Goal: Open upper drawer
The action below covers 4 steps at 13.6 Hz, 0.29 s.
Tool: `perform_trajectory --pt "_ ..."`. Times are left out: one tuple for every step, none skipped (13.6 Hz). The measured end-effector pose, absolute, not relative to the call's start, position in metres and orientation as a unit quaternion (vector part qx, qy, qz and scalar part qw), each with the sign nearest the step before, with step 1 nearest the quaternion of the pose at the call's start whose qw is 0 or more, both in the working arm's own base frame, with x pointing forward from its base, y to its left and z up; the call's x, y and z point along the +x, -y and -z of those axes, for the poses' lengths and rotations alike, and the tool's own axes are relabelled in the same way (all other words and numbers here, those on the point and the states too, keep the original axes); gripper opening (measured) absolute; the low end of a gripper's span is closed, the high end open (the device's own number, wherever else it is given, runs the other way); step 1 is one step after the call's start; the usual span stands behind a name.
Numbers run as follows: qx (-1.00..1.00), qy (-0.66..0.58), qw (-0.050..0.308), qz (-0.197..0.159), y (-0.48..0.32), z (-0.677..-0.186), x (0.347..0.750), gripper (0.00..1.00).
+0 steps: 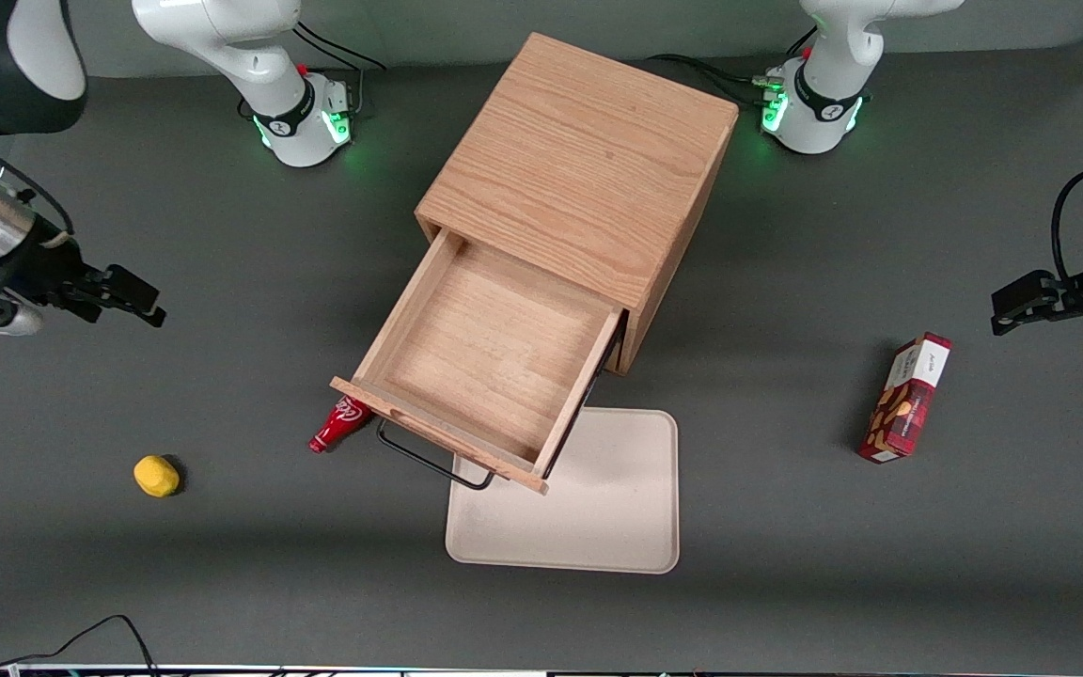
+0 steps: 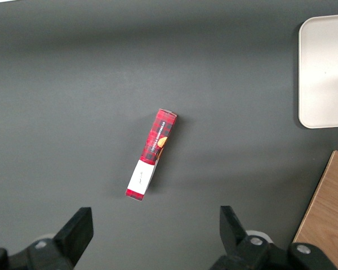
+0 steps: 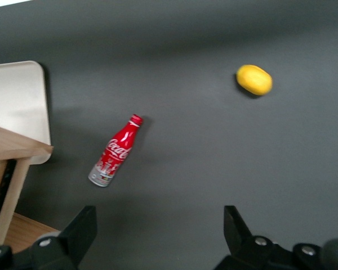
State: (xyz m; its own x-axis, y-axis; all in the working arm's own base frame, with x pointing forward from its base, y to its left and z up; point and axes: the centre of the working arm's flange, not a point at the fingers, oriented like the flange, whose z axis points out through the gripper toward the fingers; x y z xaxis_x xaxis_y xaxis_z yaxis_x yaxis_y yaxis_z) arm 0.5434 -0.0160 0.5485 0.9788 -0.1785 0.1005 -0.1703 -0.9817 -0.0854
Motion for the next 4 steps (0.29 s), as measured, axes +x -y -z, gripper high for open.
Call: perform_trajectory --pt "-0.993 -0.094 0.039 0.055 0.022 -0.553 0.544 1.0" --pt "-0.993 -0.096 0.039 0.053 0.025 -0.559 0.543 1.0" --pt "-0.993 -0.096 0.039 0.049 0.024 -0.566 0.543 1.0" --pt "-0.994 -0.094 0.037 0.044 0.023 -0.573 0.543 1.0"
